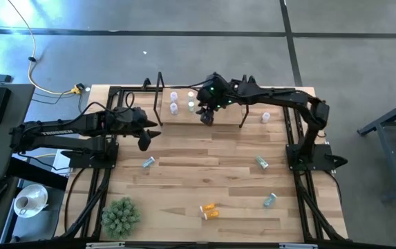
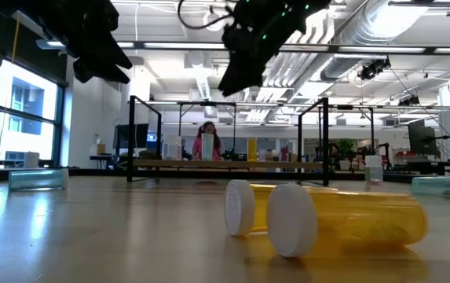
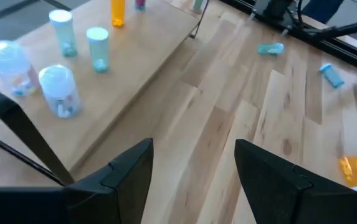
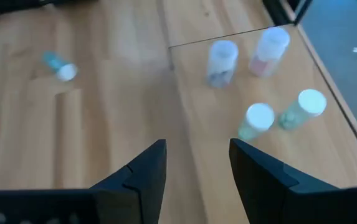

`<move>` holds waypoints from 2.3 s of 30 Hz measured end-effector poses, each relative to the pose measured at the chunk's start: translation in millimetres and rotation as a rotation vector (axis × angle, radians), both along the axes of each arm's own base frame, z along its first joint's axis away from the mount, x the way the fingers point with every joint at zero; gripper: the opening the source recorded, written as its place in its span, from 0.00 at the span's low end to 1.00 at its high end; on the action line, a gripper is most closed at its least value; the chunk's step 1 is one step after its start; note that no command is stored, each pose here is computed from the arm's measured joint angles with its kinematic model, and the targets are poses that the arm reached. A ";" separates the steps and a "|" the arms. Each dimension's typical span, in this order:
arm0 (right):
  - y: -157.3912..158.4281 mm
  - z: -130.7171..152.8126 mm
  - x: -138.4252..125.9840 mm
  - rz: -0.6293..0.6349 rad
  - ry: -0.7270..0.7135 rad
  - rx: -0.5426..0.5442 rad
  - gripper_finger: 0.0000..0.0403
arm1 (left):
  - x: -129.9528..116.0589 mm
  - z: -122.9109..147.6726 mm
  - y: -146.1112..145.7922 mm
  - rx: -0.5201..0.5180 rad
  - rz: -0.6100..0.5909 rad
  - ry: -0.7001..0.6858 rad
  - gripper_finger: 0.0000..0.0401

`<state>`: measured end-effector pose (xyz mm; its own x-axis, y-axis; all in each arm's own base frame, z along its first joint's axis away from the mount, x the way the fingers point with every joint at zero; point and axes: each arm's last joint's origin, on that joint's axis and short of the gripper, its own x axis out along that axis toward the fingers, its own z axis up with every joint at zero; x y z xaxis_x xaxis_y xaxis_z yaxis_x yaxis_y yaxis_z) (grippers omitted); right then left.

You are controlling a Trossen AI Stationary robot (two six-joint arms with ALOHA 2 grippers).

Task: Pick and place medicine bottles onto shelf by color
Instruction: Put the top blue pill bottle on the shelf aligned with the other blue pill bottle

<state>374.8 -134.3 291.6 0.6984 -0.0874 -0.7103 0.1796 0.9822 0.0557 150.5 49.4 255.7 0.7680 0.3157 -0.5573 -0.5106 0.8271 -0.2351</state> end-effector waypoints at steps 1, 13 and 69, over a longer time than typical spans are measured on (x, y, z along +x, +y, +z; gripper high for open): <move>4.1 5.8 -4.4 0.012 0.002 0.007 0.41 | -0.2 -0.5 -0.6 -0.007 0.000 0.004 0.53; 44.7 39.1 -31.3 0.095 0.039 0.021 0.41 | 3.2 -20.8 -24.2 -0.154 -0.009 0.185 0.53; 50.6 52.0 -50.7 0.066 0.071 0.055 0.41 | 42.9 -121.2 -84.1 -0.294 0.137 0.806 0.24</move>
<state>324.1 -83.7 343.6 0.6495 -0.0025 -0.7604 0.1199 0.9878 0.0991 193.4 -34.8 134.5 0.0697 0.1343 -0.9885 -0.7043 0.7084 0.0466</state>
